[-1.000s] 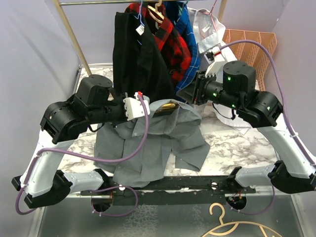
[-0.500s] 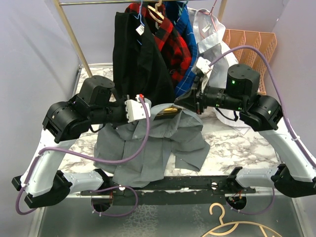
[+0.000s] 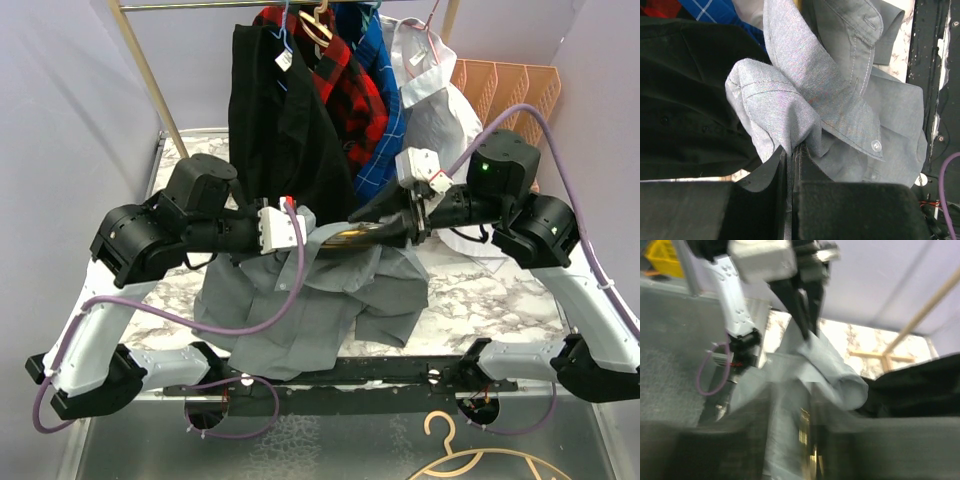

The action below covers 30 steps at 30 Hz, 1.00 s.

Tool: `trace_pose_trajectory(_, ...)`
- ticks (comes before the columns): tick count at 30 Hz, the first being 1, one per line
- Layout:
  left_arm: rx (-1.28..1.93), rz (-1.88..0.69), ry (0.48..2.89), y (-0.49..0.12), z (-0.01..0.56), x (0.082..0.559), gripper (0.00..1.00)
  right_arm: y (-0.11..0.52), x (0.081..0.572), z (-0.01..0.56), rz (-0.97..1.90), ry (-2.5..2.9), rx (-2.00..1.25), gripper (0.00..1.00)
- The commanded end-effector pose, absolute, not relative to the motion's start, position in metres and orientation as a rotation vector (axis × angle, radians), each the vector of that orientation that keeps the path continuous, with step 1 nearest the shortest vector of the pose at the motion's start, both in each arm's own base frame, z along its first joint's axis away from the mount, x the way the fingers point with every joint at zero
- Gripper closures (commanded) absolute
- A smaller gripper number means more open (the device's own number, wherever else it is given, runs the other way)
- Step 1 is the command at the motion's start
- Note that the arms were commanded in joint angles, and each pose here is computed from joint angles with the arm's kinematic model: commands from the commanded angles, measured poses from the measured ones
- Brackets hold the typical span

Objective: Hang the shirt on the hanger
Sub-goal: Hang the shirt on the hanger.

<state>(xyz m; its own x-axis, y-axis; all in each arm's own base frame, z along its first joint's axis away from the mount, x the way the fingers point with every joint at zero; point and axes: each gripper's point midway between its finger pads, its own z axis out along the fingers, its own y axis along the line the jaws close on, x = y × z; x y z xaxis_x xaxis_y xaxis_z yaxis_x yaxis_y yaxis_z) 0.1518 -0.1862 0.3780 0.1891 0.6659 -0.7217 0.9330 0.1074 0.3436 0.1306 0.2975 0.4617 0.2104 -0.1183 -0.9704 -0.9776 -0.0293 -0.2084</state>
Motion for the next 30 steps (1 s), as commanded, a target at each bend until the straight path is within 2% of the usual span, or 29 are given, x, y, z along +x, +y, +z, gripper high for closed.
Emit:
trace_pose_trajectory(1, 1.623, -0.445, 1.521, -0.198, 0.384, 0.155, 1.0, 0.297, 0.097, 0.487, 1.078, 0.886, -1.517, 0.29)
trace_pose_trajectory(2, 1.622, -0.447, 1.518, -0.198, 0.386, 0.155, 1.0, 0.295, 0.101, 0.49, 1.04, 0.877, -1.505, 0.19)
trace_pose_trajectory(6, 1.622, -0.45, 1.515, -0.198, 0.388, 0.154, 1.0, 0.272, 0.102, 0.521, 0.88, 0.793, -1.373, 0.16)
trace_pose_trajectory(10, 1.618, -0.443, 1.504, -0.196, 0.392, 0.153, 1.0, 0.221, 0.088, 0.547, 0.728, 0.75, -1.19, 0.15)
trace_pose_trajectory(12, 1.608, -0.435, 1.485, -0.195, 0.398, 0.152, 1.0, 0.197, 0.101, 0.528, 0.624, 0.888, -1.12, 0.14)
trace_pose_trajectory(16, 1.597, -0.442, 1.445, -0.192, 0.409, 0.146, 1.0, 0.166, 0.122, 0.438, 0.504, 1.242, -1.088, 0.13)
trace_pose_trajectory(21, 1.613, -0.484, 1.423, -0.191, 0.41, 0.134, 1.0, 0.168, 0.145, 0.343, 0.419, 1.488, -1.161, 0.12)
trace_pose_trajectory(30, 1.623, -0.505, 1.43, -0.186, 0.406, 0.125, 1.0, 0.208, 0.186, 0.321, 0.347, 1.39, -1.246, 0.09)
